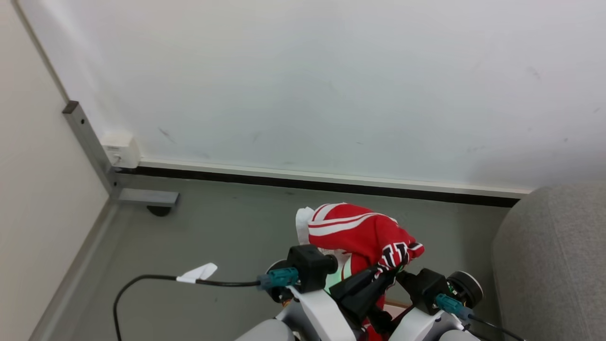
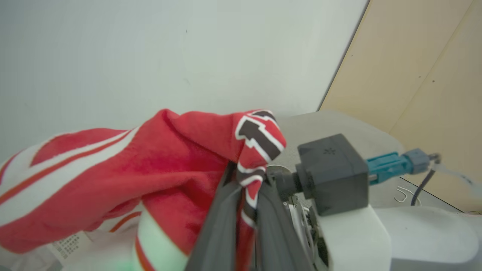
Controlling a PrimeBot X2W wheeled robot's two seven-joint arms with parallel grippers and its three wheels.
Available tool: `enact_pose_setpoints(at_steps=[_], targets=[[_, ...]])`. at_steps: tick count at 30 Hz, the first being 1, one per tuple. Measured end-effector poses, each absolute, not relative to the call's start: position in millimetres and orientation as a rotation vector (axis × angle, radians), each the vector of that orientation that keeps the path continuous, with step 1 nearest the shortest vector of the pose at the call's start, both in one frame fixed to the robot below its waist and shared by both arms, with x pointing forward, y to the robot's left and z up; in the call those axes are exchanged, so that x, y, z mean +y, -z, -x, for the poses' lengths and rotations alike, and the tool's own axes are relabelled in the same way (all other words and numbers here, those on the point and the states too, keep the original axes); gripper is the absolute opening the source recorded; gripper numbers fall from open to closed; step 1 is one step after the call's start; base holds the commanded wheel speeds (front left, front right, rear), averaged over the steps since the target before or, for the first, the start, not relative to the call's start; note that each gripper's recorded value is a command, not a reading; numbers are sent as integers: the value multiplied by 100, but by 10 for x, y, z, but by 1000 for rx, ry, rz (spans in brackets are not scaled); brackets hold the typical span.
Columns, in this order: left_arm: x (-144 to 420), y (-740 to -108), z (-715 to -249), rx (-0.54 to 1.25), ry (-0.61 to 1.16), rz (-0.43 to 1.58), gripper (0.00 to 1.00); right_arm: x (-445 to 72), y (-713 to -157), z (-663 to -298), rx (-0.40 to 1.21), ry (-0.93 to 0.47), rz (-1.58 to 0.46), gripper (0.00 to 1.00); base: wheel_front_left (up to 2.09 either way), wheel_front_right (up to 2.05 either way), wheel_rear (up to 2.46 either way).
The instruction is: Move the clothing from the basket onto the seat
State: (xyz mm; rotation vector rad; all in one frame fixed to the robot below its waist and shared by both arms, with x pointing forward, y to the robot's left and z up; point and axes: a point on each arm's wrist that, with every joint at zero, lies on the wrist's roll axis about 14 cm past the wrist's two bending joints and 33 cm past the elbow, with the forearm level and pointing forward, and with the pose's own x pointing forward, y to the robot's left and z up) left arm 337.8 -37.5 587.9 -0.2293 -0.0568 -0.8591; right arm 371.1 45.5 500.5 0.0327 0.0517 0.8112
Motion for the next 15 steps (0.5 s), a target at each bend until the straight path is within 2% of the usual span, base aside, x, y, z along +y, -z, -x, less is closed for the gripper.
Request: enact_pose_setpoints(at_steps=[2, 5, 6, 15], targets=[[-350, -5869, -3364, -50, 851, 232, 0, 505, -5049, -3703, 38, -824, -33, 100, 0, 0, 0], [-300, -5860, -3375, -48, 834, 231, 0, 570, -5100, -3678, 22, -841, -37, 4, 0, 0, 0], [-283, -5855, -3384, -46, 828, 232, 0, 582, -5106, -3668, 20, -845, -40, 0, 0, 0, 0], [-164, -5859, -3498, -55, 780, 243, 0, 504, -5112, -3659, 15, -820, -66, 0, 0, 0, 0]])
